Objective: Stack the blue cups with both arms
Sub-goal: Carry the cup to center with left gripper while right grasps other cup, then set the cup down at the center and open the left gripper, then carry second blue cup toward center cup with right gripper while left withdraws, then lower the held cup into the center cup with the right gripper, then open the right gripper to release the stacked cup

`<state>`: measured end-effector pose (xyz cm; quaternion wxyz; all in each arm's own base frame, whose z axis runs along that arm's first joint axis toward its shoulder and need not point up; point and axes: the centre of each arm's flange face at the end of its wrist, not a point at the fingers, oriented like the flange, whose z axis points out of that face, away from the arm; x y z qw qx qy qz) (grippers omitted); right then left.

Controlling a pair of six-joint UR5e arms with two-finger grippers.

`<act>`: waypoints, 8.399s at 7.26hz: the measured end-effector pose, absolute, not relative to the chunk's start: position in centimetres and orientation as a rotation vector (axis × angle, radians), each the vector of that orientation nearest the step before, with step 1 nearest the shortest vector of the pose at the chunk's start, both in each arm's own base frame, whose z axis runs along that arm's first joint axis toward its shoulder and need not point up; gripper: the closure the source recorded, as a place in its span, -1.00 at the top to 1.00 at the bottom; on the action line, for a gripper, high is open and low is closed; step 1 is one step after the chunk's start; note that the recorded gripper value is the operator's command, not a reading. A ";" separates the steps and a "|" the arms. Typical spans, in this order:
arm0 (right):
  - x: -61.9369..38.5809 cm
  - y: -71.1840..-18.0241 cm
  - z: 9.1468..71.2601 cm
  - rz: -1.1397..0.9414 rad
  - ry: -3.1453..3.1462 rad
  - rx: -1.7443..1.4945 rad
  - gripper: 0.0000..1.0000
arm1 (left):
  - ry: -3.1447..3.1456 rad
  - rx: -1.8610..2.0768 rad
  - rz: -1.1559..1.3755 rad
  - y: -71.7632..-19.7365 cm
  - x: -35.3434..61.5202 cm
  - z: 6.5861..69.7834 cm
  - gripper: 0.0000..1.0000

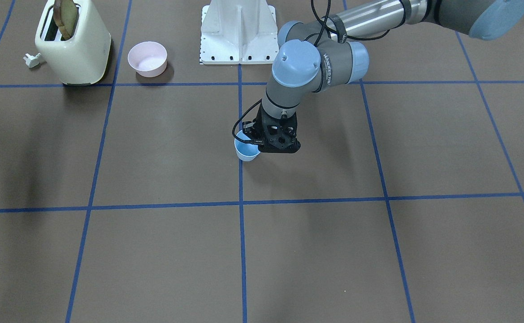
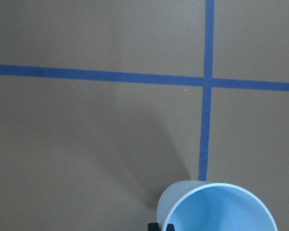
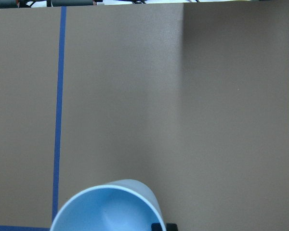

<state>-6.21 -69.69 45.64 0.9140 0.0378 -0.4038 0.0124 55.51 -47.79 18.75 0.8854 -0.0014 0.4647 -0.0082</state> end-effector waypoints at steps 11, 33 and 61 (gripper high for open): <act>-13.5 -70.6 34.0 0.149 -0.907 0.059 -1.00 | 1.045 0.103 0.061 -53.4 45.1 21.4 0.96; -51.2 -39.8 14.5 0.284 -0.903 0.074 -1.00 | 0.963 0.233 0.192 -62.6 11.0 45.8 0.96; -51.5 -41.3 14.4 0.258 -0.888 0.122 1.00 | 0.961 0.222 0.190 -63.2 11.3 46.3 0.96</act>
